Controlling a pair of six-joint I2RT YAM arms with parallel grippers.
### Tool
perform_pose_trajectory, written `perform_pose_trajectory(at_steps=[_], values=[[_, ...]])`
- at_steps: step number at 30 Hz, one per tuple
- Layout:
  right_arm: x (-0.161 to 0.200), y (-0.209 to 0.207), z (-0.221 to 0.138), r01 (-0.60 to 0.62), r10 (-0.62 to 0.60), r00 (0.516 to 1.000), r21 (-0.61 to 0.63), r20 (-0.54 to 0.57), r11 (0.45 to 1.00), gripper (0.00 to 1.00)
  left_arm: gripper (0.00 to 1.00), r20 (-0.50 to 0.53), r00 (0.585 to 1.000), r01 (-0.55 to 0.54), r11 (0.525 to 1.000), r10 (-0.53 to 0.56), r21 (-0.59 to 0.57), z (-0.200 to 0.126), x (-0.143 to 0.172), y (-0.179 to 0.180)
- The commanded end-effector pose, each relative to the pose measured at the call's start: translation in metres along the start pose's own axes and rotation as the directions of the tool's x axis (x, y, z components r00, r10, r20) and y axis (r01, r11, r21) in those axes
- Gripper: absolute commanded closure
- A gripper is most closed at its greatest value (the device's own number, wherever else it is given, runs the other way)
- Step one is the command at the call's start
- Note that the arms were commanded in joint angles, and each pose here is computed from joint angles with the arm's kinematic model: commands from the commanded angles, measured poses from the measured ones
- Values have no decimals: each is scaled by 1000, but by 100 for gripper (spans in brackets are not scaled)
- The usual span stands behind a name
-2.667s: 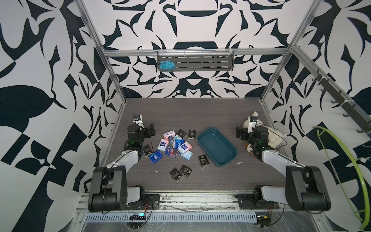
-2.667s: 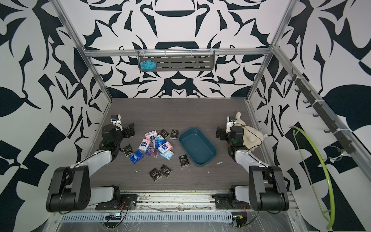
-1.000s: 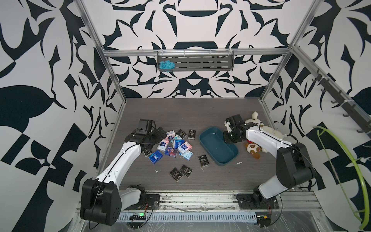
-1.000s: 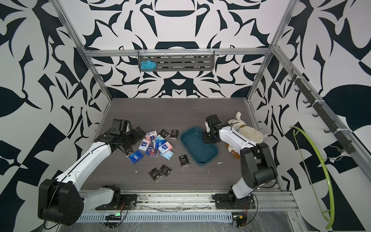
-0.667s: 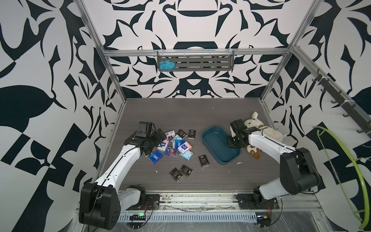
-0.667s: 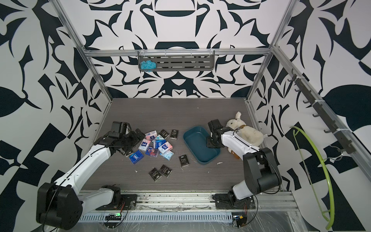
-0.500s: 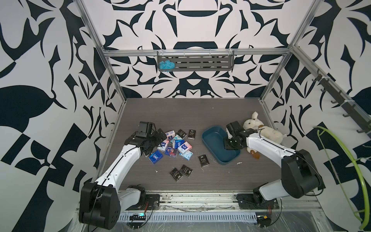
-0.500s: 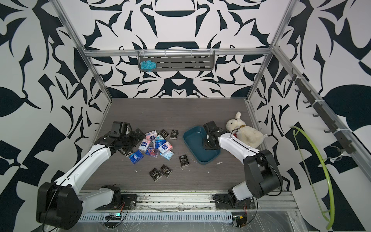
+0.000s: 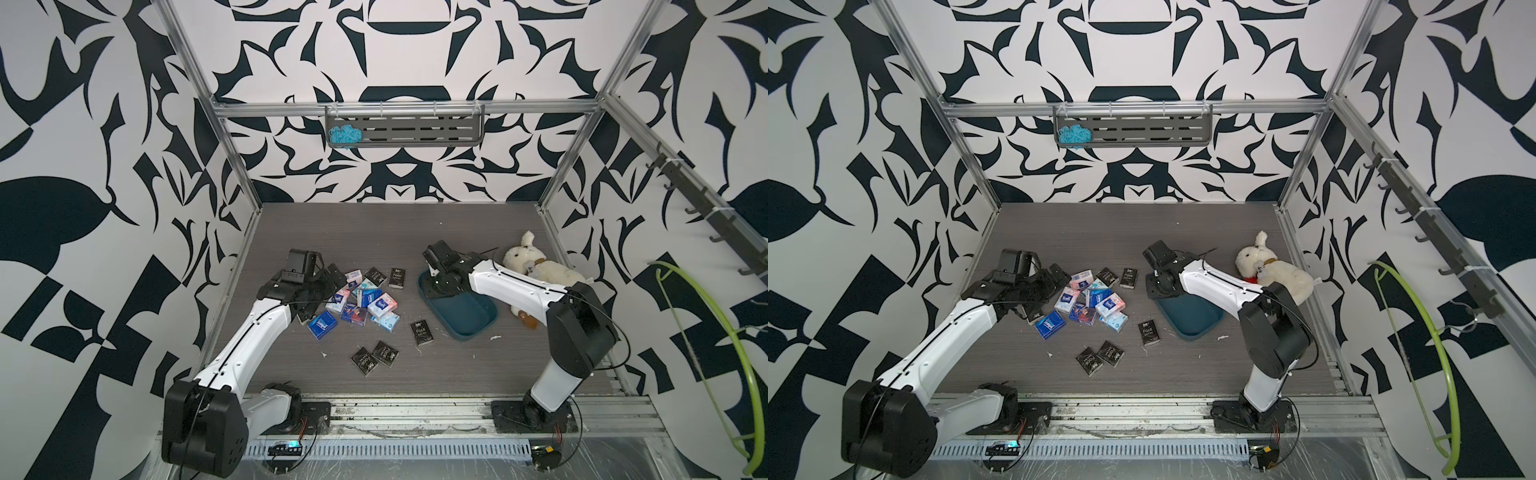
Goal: Put the pocket tissues into the storage box
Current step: Pick up the pocket tissues from the center of the board.
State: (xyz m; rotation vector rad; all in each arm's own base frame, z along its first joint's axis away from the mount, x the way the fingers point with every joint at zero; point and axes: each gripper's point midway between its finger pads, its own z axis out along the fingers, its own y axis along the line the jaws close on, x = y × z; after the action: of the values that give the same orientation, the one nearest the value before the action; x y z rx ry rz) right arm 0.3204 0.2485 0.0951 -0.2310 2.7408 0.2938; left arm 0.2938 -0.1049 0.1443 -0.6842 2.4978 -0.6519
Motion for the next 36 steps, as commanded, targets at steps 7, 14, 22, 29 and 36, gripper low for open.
perform_pose_trajectory(at_steps=[7,14,22,29,36], values=[[25,81,-13,-71,46,994,-250,-104,966,45,1,-14,1000,10,1000,-11,-26,-9,16,17],[31,115,24,-234,164,965,-391,-203,890,37,1,-21,1000,9,999,-10,-32,-16,26,26],[20,131,54,-283,206,954,-422,-218,861,35,1,0,1000,29,999,-29,-24,-26,34,35],[5,143,58,-277,213,959,-471,-186,837,50,1,19,999,37,999,-37,-20,-36,36,38],[-8,156,53,-224,170,974,-523,-149,823,83,1,38,997,63,998,-62,-11,-43,39,42]])
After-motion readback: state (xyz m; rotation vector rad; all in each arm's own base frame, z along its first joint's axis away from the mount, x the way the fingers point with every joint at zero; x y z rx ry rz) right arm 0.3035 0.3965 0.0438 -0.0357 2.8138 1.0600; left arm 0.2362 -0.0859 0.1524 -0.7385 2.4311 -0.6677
